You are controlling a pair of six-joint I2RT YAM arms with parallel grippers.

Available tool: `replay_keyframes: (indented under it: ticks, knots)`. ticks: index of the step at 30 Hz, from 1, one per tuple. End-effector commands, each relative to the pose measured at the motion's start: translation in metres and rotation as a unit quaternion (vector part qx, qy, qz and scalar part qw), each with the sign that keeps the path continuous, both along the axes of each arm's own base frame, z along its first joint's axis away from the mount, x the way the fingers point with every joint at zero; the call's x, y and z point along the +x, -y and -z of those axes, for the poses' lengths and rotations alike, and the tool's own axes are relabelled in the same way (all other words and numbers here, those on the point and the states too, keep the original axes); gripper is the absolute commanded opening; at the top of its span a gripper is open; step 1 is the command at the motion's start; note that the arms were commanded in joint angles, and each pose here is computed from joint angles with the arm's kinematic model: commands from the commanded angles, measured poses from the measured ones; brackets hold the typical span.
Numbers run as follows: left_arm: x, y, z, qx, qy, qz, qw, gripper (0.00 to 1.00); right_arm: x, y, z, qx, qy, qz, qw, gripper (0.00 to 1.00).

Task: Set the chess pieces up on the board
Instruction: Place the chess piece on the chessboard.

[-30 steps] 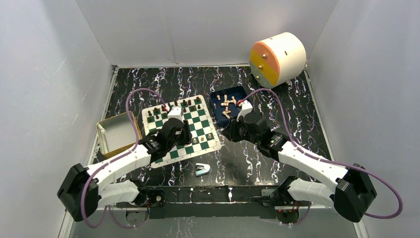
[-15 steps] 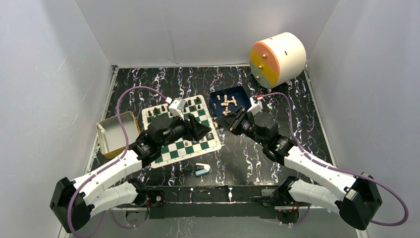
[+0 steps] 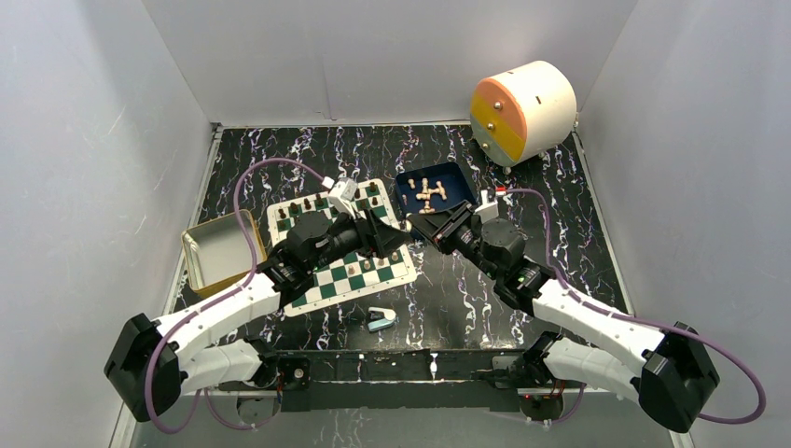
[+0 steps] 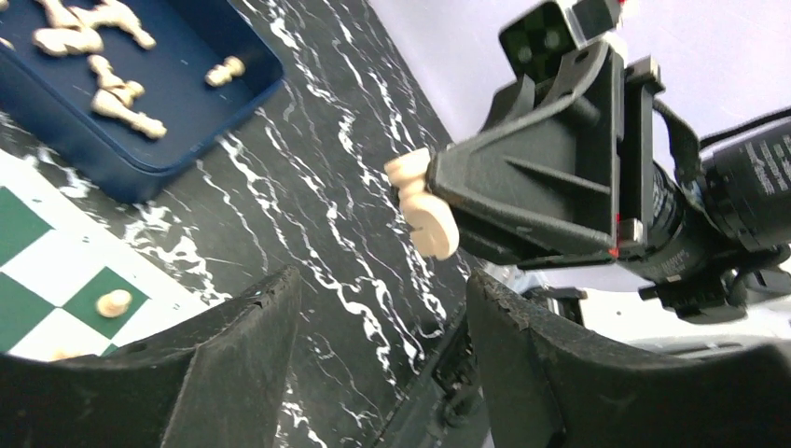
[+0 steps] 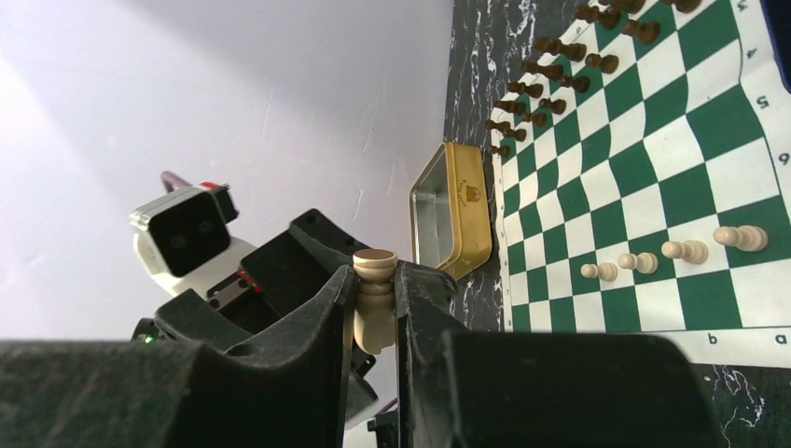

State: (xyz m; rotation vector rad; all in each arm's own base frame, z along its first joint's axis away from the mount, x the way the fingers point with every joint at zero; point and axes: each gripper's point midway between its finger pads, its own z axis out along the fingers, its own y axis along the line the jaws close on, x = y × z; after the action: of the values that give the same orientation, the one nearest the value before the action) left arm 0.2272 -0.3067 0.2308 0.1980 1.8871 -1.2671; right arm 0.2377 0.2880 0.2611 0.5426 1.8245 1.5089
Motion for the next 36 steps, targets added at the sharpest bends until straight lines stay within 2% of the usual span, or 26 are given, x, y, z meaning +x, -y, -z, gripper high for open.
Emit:
replay_keyframes:
  ticks: [1, 8, 15, 22, 27, 36]
  knots:
    - [0.023, -0.013, -0.032, 0.018, 0.081, -0.065, 0.994, 0.61, 0.008, 0.005, -0.021, 0.059, 0.003, 0.026, 0.998, 0.21]
    - [0.027, -0.012, -0.035, 0.075, 0.164, -0.050, 0.982, 0.60, 0.015, 0.006, -0.016, 0.070, -0.023, 0.047, 0.996, 0.22]
    - [0.021, 0.004, -0.038, 0.081, 0.232, -0.003, 0.969, 0.58, 0.019, 0.005, -0.015, 0.080, -0.041, 0.056, 0.994, 0.23]
    - [0.036, 0.008, -0.034, 0.108, 0.251, -0.024, 0.962, 0.50, 0.022, 0.004, -0.017, 0.091, -0.049, 0.060, 0.993, 0.23]
    - [0.043, 0.010, -0.045, 0.100, 0.262, -0.041, 0.959, 0.45, 0.022, 0.002, -0.011, 0.086, -0.055, 0.057, 0.993, 0.23]
    - [0.043, 0.018, -0.044, 0.098, 0.261, -0.032, 0.960, 0.44, 0.024, 0.000, -0.007, 0.083, -0.061, 0.058, 0.993, 0.23]
